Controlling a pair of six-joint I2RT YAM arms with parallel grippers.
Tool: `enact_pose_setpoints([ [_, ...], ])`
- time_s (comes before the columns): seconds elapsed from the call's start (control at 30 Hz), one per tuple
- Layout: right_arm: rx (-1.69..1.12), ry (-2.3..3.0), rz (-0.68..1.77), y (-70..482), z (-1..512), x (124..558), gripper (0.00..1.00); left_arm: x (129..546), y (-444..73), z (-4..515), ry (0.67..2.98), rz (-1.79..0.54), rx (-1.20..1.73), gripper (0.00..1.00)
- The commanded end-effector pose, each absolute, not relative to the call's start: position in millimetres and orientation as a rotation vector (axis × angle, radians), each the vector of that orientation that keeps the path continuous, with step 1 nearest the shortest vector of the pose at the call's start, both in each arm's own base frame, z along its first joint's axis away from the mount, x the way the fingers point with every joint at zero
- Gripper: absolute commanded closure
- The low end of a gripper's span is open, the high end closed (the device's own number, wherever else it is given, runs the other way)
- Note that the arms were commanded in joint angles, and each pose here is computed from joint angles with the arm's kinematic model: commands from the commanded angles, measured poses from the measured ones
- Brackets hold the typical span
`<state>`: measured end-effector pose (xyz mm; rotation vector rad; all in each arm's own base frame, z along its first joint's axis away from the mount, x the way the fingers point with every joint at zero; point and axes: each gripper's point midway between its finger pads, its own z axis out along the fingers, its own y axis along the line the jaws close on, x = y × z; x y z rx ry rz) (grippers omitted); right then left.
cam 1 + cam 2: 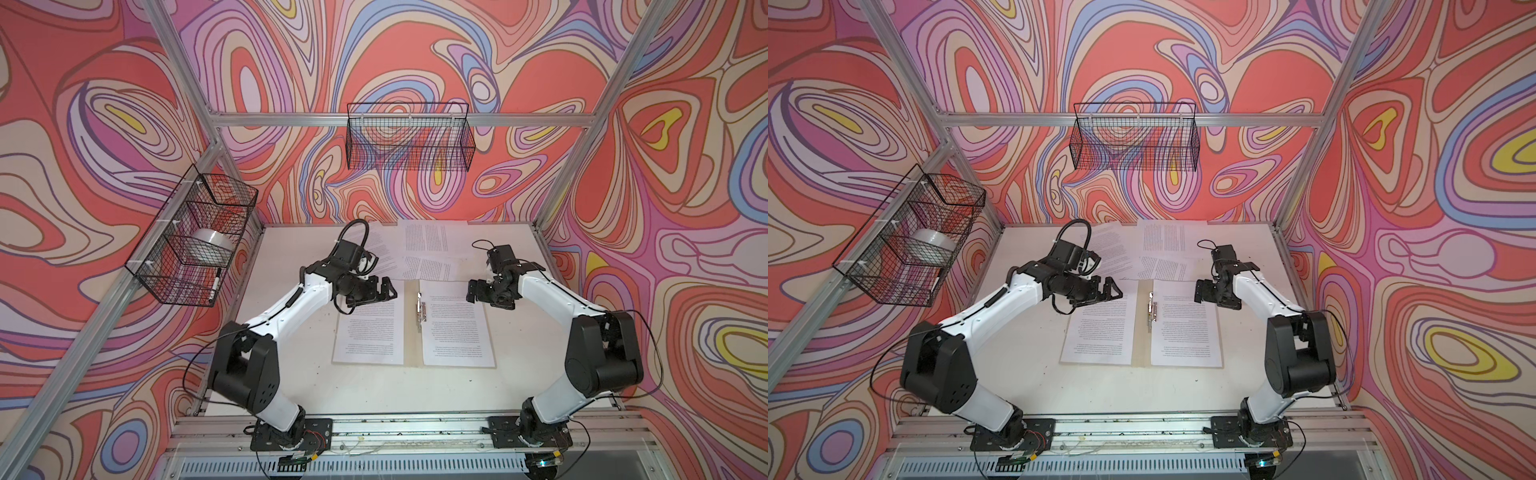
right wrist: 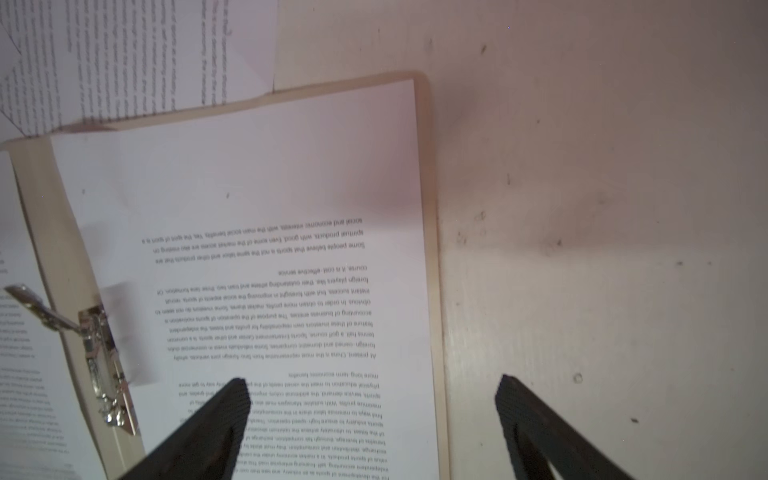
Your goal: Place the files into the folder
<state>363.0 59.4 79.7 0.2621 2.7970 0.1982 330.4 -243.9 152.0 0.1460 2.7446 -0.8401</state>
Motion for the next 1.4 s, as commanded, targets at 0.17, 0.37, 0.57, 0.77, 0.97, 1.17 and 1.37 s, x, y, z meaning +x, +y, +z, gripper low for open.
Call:
enact_pose_setpoints([
  [0.17,0.379,2.717,0.307,51.5,65.8,395.0,0.02,335.9,-298.6,120.2,2.861,-0.453,0.383,0.09],
  [0.37,0.395,2.705,0.297,44.9,58.9,388.0,0.03,323.4,-330.0,89.2,2.918,-0.35,0.439,0.25],
  [0.57,0.445,2.705,0.379,41.5,52.4,385.7,0.03,323.6,-339.8,66.0,2.957,-0.272,0.398,0.44],
  [0.77,0.463,2.67,0.458,48.4,59.1,388.1,0.03,326.7,-343.6,51.4,2.984,-0.244,0.358,0.48],
  [0.97,0.457,2.659,0.486,51.3,61.4,386.7,0.03,331.0,-345.4,39.4,3.0,-0.21,0.329,0.51],
  [1.17,0.462,2.669,0.486,51.4,56.5,384.8,0.03,331.3,-348.4,28.8,3.02,-0.213,0.309,0.54],
  [1.37,0.475,2.683,0.521,55.5,48.8,383.0,0.04,330.8,-348.9,23.3,3.032,-0.212,0.294,0.62],
])
